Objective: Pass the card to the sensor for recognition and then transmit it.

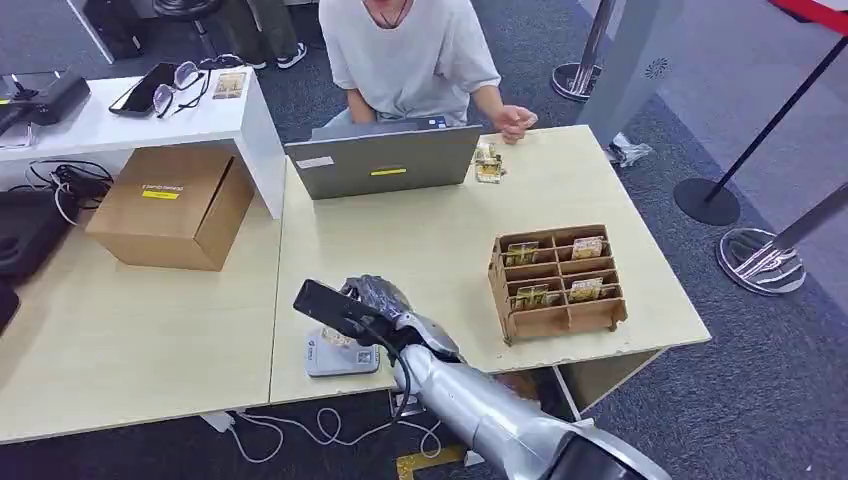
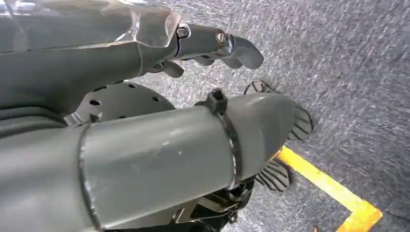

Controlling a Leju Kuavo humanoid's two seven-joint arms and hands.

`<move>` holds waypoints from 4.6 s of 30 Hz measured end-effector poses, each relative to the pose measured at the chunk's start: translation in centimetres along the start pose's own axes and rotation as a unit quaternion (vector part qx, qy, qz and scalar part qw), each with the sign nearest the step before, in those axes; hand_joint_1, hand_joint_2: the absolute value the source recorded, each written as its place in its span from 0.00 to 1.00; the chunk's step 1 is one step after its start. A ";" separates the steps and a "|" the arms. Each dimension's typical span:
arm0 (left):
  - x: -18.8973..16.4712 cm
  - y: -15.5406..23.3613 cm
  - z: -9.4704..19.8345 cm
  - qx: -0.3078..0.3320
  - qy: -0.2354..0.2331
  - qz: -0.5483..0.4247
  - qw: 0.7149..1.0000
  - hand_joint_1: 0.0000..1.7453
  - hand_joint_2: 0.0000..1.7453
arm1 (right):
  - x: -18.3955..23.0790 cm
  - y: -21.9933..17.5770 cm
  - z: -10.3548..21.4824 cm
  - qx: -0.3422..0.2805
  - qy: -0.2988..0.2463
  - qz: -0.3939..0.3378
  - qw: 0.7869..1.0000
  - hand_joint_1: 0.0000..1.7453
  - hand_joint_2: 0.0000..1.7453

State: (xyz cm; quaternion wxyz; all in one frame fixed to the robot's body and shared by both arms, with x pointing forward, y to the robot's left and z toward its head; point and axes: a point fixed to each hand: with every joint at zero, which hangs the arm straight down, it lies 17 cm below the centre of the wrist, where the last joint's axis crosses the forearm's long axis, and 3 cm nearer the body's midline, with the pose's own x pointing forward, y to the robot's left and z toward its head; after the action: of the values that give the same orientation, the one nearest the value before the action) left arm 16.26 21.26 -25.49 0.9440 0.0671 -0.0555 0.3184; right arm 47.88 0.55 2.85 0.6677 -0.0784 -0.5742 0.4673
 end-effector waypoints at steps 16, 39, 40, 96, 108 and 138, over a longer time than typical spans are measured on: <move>-0.3 1.5 -0.6 0.005 -0.001 0.003 1.000 0.00 0.00 | 8.6 -4.0 1.3 -0.035 -0.150 0.038 0.987 1.00 1.00; -2.0 6.3 -1.9 0.025 -0.035 -0.015 0.999 0.00 0.00 | 21.4 -24.0 7.0 -0.366 -0.302 0.351 0.807 1.00 1.00; -2.0 6.4 -1.9 0.026 -0.036 -0.016 0.999 0.00 0.00 | 21.2 -24.9 7.1 -0.375 -0.299 0.359 0.801 1.00 1.00; -2.6 7.5 -2.1 0.051 -0.023 -0.007 0.998 0.00 0.00 | 11.4 -34.0 1.3 -0.337 -0.062 0.546 0.764 0.00 1.00; -2.8 7.8 -2.1 0.052 -0.029 -0.012 0.998 0.00 0.00 | 10.6 -34.0 1.4 -0.341 -0.059 0.524 0.778 0.00 0.00; -3.9 8.4 -2.1 0.069 -0.005 0.051 0.996 0.00 0.00 | 10.0 -30.7 9.4 -0.416 -0.228 0.253 0.843 0.00 0.00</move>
State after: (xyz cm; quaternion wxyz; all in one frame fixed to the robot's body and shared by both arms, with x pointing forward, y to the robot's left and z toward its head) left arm 8.19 25.85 -27.36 0.9194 0.1306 -0.0416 0.3686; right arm 55.45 -13.28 32.50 0.2817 -0.3825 -0.8109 0.3419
